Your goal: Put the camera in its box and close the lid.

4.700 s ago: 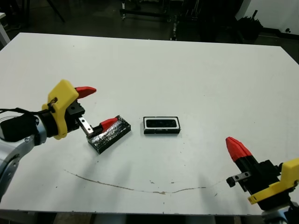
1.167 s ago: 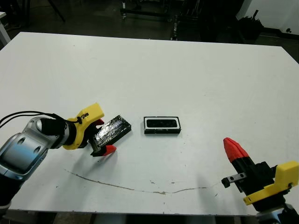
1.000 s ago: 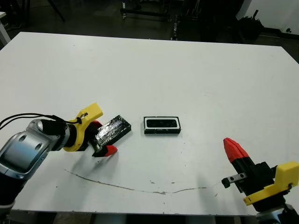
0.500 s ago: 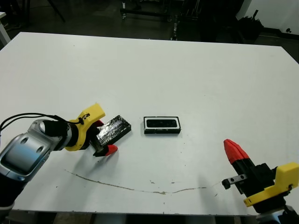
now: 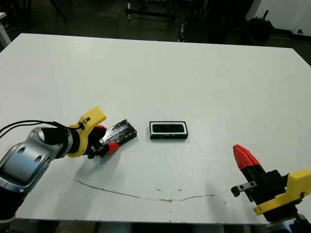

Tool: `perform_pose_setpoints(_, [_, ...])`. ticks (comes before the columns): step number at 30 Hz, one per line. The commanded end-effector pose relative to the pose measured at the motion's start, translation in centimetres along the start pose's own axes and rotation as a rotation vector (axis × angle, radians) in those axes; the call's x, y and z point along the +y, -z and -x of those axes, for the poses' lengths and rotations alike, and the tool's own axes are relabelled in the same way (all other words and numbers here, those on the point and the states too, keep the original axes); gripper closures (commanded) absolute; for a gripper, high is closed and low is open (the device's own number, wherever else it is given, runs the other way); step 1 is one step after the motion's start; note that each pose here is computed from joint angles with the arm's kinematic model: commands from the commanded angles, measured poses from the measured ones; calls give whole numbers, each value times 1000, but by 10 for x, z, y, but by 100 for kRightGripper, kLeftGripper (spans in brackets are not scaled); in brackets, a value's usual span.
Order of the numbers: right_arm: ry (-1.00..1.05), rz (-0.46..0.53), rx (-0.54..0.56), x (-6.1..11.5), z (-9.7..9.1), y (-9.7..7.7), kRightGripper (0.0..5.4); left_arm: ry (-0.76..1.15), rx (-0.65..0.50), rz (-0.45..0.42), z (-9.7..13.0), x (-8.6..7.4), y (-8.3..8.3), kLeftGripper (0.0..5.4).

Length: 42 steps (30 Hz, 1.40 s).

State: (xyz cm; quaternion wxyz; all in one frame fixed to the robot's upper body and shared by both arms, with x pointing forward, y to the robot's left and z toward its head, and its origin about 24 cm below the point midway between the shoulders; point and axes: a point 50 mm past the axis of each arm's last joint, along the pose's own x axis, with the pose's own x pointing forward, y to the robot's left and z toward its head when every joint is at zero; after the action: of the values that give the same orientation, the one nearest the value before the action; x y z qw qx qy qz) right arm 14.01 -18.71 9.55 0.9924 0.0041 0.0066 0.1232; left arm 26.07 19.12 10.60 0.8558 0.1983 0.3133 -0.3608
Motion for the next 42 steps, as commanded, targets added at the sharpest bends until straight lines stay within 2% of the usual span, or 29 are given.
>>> perform_pose_setpoints(1, [7, 1, 5, -3, 0, 2, 540, 2, 21, 13, -1, -1, 4, 225])
perform_pose_setpoints(6, [3, -6, 4, -2, -1, 2, 540, 10, 24, 42, 0, 2, 1, 225])
perform_pose_setpoints(12, [7, 3, 9, -2, -2, 2, 540, 54, -56, 91, 2, 11, -9, 225])
perform_pose_setpoints(19, [4, -20, 7, -1, -3, 3, 540, 93, -142, 37, 1, 23, -28, 225])
perform_pose_setpoints(24, [1, -17, 5, -1, -3, 4, 540, 144, -186, -35, -6, 28, -42, 225])
perform_pose_setpoints(32, [8, -5, 10, -2, -1, 4, 540, 205, -177, -78, -23, 20, -53, 225])
perform_pose_setpoints(38, [10, -14, 12, -2, 0, 4, 540, 222, -190, -156, -34, 12, -58, 225])
perform_pose_setpoints(42, [12, -4, 9, -2, 0, 4, 540, 233, -184, -149, -41, 10, -57, 225])
